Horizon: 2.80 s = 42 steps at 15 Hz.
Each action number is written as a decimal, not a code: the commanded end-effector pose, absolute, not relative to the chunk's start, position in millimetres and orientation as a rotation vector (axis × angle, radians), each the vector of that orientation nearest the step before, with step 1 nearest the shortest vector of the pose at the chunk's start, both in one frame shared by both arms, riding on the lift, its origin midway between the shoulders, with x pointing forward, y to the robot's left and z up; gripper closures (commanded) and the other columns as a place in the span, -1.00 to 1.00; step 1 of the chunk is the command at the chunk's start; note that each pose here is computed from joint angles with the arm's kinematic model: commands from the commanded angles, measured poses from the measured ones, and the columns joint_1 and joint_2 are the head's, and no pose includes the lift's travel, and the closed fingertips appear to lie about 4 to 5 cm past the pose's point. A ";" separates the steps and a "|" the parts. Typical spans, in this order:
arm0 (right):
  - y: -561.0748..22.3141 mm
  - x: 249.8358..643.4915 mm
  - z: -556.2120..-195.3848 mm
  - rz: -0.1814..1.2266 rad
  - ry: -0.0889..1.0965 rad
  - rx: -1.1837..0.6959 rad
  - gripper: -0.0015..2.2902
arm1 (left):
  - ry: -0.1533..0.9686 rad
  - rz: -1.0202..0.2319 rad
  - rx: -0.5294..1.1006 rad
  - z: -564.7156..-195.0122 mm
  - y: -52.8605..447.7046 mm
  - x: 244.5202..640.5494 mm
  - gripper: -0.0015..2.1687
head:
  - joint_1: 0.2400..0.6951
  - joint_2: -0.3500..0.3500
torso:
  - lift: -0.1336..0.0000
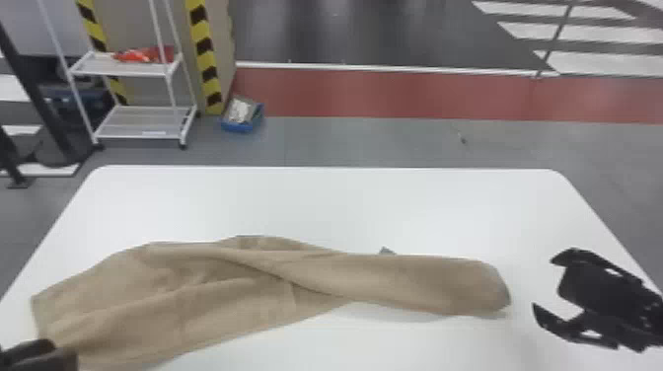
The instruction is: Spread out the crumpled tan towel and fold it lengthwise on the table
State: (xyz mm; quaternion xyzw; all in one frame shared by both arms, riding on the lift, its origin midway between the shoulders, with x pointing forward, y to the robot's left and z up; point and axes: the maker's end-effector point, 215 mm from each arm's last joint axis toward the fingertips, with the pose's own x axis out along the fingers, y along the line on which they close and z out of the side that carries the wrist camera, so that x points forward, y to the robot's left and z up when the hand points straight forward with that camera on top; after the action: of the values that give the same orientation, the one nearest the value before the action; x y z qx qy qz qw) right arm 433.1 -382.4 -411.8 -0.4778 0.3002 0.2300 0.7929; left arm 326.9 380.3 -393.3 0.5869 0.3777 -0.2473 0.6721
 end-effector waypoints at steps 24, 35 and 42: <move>-310.1 429.5 -456.6 0.672 0.687 -1.179 -0.50 | 0.860 -0.558 1.304 -402.7 380.2 325.5 0.66 | 1.00 0.30 | -0.86; -326.0 437.1 -442.1 0.551 0.661 -1.185 -0.67 | 0.865 -0.565 1.303 -406.2 379.5 322.7 0.66 | 1.00 0.23 | -0.86; -328.9 435.2 -449.3 0.568 0.680 -1.213 -0.58 | 0.867 -0.567 1.301 -407.4 379.4 321.3 0.66 | 1.00 0.22 | -0.86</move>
State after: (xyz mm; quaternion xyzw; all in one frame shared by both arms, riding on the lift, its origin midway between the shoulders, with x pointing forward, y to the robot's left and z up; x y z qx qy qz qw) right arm 436.7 -328.8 -447.4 -0.5494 0.3074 0.2560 0.7336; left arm 321.5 379.5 -407.3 0.5784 0.3853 -0.2520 0.6734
